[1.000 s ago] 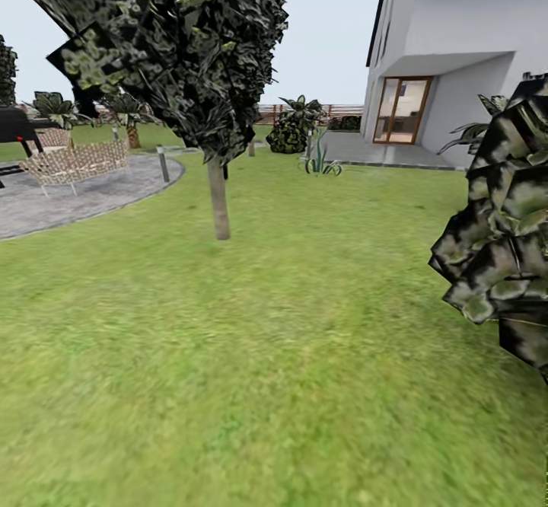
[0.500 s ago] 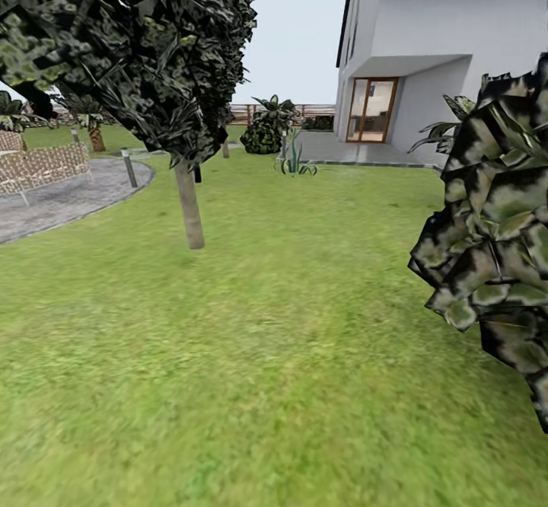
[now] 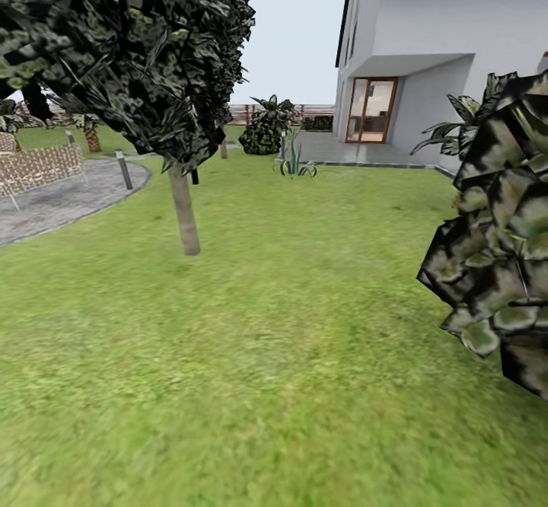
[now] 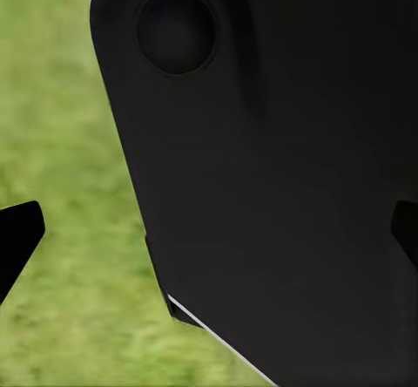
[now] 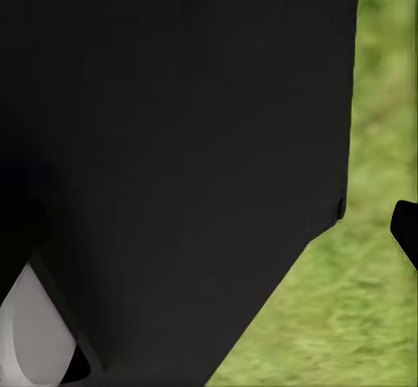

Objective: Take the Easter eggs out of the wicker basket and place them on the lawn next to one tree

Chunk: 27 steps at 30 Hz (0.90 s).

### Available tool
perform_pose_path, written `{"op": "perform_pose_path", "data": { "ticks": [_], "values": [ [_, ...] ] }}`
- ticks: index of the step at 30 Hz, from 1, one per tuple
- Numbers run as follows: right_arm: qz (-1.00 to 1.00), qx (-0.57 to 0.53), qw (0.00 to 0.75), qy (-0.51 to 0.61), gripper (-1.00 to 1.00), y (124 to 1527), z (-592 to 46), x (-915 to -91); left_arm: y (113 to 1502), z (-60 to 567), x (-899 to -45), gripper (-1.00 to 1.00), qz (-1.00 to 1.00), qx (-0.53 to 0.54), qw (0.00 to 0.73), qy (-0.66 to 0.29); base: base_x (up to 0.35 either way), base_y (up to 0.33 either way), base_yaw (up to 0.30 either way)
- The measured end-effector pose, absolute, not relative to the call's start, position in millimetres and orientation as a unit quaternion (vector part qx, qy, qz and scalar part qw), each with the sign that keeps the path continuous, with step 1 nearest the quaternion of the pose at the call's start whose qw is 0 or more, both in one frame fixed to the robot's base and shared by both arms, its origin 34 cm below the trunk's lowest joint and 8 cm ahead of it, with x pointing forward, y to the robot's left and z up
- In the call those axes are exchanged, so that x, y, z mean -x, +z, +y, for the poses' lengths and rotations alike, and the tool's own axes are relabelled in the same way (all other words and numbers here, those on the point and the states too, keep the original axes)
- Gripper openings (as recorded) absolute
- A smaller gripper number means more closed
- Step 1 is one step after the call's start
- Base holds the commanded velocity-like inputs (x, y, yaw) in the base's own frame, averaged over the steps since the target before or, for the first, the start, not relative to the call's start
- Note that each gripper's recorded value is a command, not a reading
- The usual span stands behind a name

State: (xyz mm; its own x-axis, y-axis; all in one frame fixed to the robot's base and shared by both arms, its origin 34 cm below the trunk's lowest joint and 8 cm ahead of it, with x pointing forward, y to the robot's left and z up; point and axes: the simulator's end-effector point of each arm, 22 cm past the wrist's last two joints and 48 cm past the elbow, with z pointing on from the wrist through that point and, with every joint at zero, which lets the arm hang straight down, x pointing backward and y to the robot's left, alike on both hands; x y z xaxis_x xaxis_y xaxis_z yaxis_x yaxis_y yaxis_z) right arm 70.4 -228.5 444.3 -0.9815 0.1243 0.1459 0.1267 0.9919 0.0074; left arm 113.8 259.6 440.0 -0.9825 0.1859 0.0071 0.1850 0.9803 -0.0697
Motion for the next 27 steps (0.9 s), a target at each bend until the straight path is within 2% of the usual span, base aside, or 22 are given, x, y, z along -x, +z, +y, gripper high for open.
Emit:
{"op": "perform_pose_path", "data": {
  "ticks": [11,19,27],
  "values": [
    [-0.995,0.063,0.073,-0.008,1.00,444,-228,-70,440,260,-114,1.00,-0.995,0.094,0.006,0.034,0.337,0.000,-0.007],
    [-0.995,0.062,0.072,-0.010,1.00,444,-227,-71,440,259,-115,1.00,-0.995,0.093,0.003,0.035,0.337,0.000,-0.171],
    [-0.995,0.063,0.073,-0.016,1.00,445,-216,-70,440,260,-115,1.00,-0.995,0.094,0.003,0.034,0.337,0.000,-0.045]
  ]
}}
